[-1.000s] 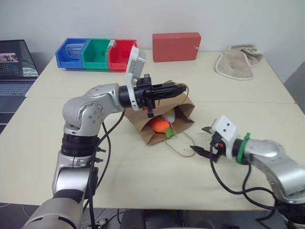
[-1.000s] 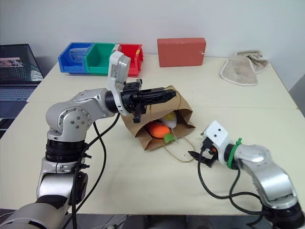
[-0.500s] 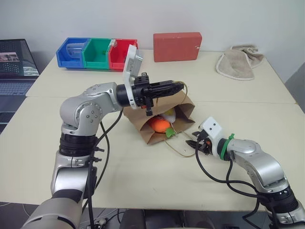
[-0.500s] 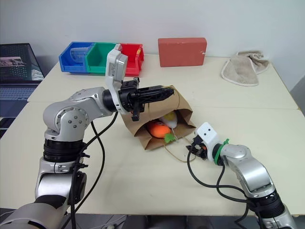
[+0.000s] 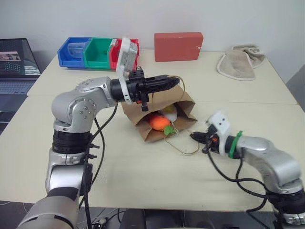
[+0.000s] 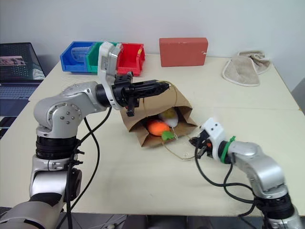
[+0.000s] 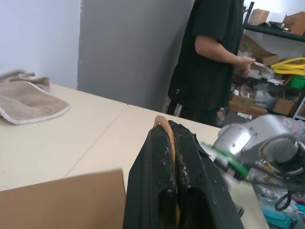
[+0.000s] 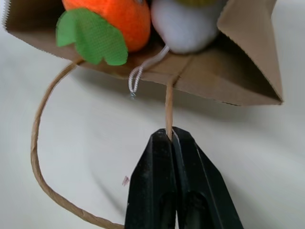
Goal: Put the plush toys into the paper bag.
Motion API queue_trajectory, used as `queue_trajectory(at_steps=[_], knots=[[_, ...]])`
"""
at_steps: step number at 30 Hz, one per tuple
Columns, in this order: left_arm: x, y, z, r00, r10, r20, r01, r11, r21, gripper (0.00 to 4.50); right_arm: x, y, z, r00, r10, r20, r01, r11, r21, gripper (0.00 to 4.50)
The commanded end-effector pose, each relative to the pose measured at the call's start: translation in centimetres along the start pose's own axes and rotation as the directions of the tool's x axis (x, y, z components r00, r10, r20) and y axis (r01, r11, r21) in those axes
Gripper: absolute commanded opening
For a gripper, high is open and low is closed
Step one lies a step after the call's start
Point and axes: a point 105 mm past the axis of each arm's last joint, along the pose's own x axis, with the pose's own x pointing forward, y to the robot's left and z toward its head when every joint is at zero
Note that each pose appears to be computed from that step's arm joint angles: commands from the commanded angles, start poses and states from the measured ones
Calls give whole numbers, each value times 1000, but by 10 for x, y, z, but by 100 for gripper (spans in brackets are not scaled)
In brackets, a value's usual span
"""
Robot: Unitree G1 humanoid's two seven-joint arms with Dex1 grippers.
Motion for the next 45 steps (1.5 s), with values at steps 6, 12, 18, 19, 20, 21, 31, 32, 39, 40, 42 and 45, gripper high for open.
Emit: queue_trajectory(at_steps=[6,12,18,19,20,21,31,32,39,40,42,45], knots=[[14,19,32,996,40,77,-43,998,36,0,-58,-4,71,993,13,119,-16,1000,20,5],[32,37,11,997,76,26,-76,997,0,0,-51,-25,74,990,-76,118,59,989,138,5],[37,49,-2,993,118,-5,-118,993,10,0,-41,-31,85,983,-101,153,72,980,188,5],[36,48,-1,994,105,-8,-105,994,16,0,-41,-32,86,982,-110,155,81,980,183,5],[35,47,0,996,92,-10,-92,996,19,0,-41,-32,87,981,-115,156,87,980,178,5],[32,46,2,997,82,-9,-82,997,16,19,-42,-32,89,979,-122,164,92,980,177,21],[-2,45,7,989,139,-52,-137,989,57,308,-81,-28,113,967,-133,219,130,991,32,341],[-8,49,6,984,170,-60,-167,984,60,340,-88,-31,115,962,-158,223,158,987,18,376],[-52,51,-9,965,229,-126,-223,973,59,430,-114,-20,106,981,-121,152,149,971,-189,450],[-59,50,-11,963,235,-133,-229,972,57,430,-116,-18,102,984,-115,135,143,965,-218,450],[-69,47,-13,962,238,-133,-233,971,51,430,-118,-16,97,987,-103,119,130,961,-246,450],[-84,26,-29,974,171,-148,-176,984,-20,430,-109,-1,87,993,-22,119,60,944,-325,450]])
